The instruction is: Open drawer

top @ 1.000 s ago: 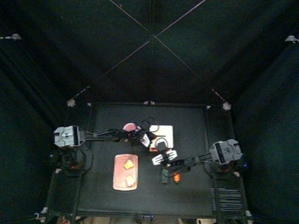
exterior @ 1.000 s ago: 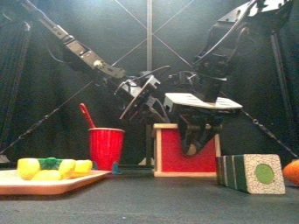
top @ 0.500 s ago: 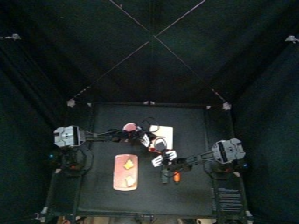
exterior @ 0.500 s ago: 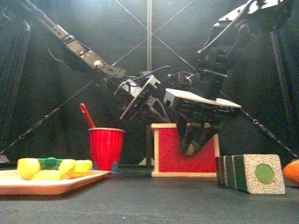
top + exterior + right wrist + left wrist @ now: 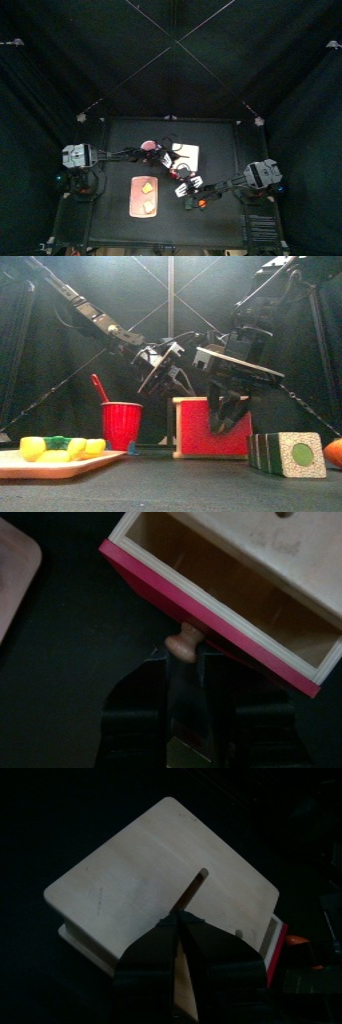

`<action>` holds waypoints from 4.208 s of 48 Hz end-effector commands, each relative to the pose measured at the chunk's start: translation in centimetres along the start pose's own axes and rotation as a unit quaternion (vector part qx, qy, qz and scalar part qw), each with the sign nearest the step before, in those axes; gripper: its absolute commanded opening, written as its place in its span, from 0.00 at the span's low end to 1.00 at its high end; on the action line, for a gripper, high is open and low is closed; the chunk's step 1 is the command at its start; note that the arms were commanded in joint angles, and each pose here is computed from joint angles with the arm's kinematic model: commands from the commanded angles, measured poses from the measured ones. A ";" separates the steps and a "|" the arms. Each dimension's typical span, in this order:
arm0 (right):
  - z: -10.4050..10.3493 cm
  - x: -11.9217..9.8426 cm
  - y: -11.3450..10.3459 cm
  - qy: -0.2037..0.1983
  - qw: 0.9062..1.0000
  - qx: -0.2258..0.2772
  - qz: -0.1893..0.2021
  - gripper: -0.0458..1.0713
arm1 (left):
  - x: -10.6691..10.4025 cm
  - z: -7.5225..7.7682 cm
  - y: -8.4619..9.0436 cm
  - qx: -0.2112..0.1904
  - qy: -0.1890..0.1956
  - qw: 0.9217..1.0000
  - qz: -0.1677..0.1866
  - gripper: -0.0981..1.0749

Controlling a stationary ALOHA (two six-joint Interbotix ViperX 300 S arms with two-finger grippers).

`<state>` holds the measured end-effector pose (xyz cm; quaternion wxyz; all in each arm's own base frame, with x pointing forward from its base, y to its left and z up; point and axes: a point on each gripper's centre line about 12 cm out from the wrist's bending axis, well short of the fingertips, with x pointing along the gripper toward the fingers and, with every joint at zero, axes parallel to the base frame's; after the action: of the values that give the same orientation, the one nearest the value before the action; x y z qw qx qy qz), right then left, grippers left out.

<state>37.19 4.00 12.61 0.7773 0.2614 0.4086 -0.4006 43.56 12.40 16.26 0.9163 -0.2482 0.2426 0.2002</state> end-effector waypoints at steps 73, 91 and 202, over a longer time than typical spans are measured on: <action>-1.1 -4.6 -3.3 0.009 1.000 0.015 0.009 0.43 | -1.4 1.4 -0.6 -0.001 -0.017 1.000 -0.008 0.50; -0.9 -5.1 -4.7 0.002 1.000 0.019 0.014 0.43 | -2.7 2.0 -1.0 0.012 -0.013 1.000 -0.013 0.50; 1.8 -9.8 3.2 -0.067 0.969 0.231 0.062 0.75 | -6.7 1.8 -1.2 0.155 -0.044 0.987 -0.029 0.50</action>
<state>37.04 8.35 20.99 0.7435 0.4179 0.2449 -0.4610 39.27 10.64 20.39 0.9536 -0.1038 0.2427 0.1448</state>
